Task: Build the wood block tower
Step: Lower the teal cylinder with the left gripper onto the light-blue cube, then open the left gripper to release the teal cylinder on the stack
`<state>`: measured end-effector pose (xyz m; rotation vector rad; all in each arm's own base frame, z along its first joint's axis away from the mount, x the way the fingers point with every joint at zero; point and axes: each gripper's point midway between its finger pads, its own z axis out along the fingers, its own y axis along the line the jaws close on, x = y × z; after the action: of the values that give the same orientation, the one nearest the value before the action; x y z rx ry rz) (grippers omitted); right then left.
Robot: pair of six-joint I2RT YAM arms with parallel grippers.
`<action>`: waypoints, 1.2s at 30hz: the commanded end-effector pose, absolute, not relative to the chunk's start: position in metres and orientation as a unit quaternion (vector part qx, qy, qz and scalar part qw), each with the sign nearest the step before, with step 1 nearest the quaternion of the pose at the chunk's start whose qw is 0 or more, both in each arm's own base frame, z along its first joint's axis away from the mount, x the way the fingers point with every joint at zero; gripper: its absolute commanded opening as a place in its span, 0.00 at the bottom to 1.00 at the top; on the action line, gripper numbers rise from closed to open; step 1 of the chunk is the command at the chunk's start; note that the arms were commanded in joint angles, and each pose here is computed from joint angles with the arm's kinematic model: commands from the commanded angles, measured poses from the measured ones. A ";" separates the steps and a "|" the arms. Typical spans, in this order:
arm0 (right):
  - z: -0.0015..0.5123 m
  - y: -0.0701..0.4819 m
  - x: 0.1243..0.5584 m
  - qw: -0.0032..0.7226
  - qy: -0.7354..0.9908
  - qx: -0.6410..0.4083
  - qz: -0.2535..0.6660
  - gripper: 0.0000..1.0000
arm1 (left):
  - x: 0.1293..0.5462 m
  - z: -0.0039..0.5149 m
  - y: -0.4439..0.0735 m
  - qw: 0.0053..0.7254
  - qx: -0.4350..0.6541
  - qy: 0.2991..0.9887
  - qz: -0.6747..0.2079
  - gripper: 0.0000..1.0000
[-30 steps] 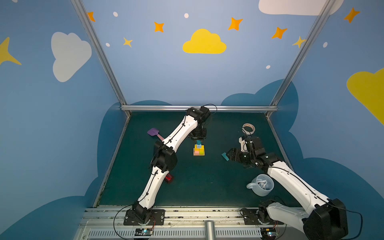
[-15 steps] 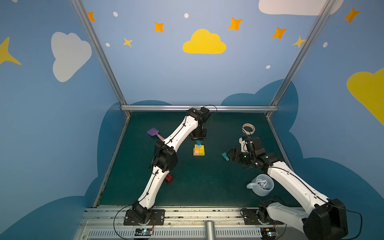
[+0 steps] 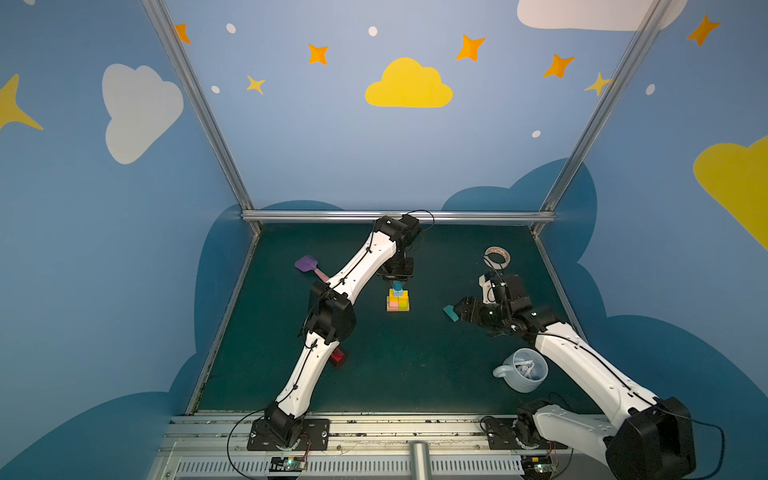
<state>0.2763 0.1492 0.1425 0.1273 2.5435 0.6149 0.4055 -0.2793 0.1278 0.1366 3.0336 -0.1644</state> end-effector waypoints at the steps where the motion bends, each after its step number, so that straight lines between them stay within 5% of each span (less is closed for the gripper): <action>1: 0.142 0.148 0.275 0.261 0.936 0.049 0.229 0.81 | 0.405 0.120 -0.277 0.038 0.039 0.997 -0.046 0.24; 19: 0.142 0.148 0.276 0.259 0.937 0.050 0.231 0.81 | 0.408 0.119 -0.282 0.042 0.039 0.997 -0.057 0.42; 36: 0.139 0.147 0.276 0.256 0.937 0.051 0.230 0.81 | 0.408 0.121 -0.281 0.043 0.037 0.997 -0.055 0.39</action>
<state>0.2767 0.1479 0.1412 0.1360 2.5442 0.6170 0.4081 -0.2842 0.1228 0.1224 3.0388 -0.1877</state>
